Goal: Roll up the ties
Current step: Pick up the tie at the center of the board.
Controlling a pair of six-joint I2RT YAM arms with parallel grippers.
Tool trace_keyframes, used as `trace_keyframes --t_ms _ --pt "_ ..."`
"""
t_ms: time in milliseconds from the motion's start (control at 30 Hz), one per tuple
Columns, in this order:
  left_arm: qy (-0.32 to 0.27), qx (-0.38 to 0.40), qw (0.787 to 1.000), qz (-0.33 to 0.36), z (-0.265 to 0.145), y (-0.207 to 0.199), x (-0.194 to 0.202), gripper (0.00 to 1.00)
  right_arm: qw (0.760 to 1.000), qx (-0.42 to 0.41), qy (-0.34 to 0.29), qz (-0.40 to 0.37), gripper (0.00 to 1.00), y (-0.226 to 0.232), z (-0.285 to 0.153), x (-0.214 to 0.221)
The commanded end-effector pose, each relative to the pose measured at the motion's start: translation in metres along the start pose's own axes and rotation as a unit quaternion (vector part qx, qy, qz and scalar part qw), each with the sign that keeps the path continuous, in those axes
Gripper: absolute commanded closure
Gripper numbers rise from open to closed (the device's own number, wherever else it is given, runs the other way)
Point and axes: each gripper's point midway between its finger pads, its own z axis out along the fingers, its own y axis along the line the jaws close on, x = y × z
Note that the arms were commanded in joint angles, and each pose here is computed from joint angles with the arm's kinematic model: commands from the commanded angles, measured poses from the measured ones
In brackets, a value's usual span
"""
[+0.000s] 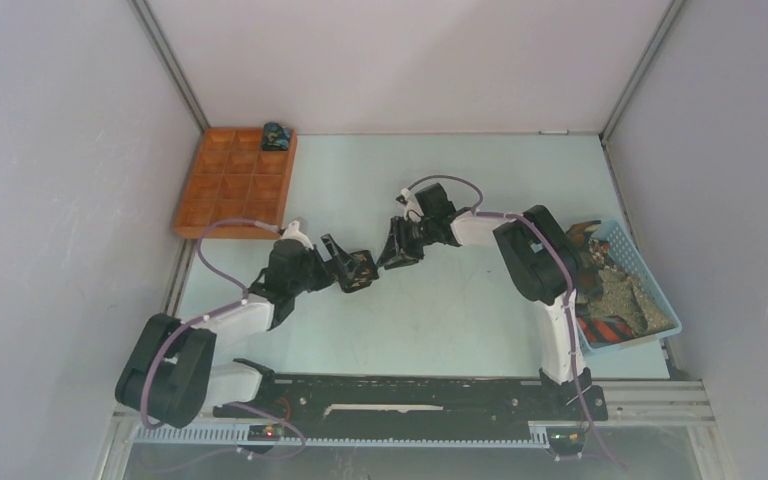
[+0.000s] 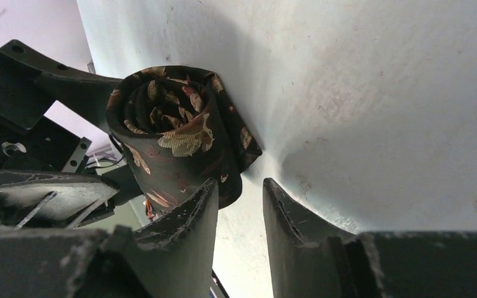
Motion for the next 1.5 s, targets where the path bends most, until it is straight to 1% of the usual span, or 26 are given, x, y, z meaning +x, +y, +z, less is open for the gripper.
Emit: trace_keyframes --t_ms 0,500,833,1267,1367,1467 --pt "0.006 0.026 1.0 0.011 0.009 -0.009 -0.001 0.0 1.0 -0.021 -0.006 -0.021 0.65 0.017 0.004 -0.012" --pt "0.03 0.056 0.998 -0.011 0.019 -0.013 0.013 0.02 0.999 -0.011 0.017 -0.026 0.67 0.02 0.023 -0.004" --pt "0.042 0.082 0.995 -0.029 0.025 -0.024 0.023 0.04 0.999 -0.004 0.023 -0.022 0.68 0.016 0.028 0.0" --pt "0.059 0.099 0.992 -0.041 0.026 -0.036 0.038 0.12 1.0 0.002 0.025 -0.014 0.69 0.013 0.033 -0.001" --pt "0.063 0.103 0.992 -0.045 0.027 -0.039 0.04 0.17 1.0 0.003 0.025 -0.014 0.69 0.013 0.033 -0.001" --pt "0.068 0.103 0.991 -0.049 0.029 -0.039 0.042 0.26 1.0 0.007 0.027 -0.012 0.69 0.011 0.032 -0.001"
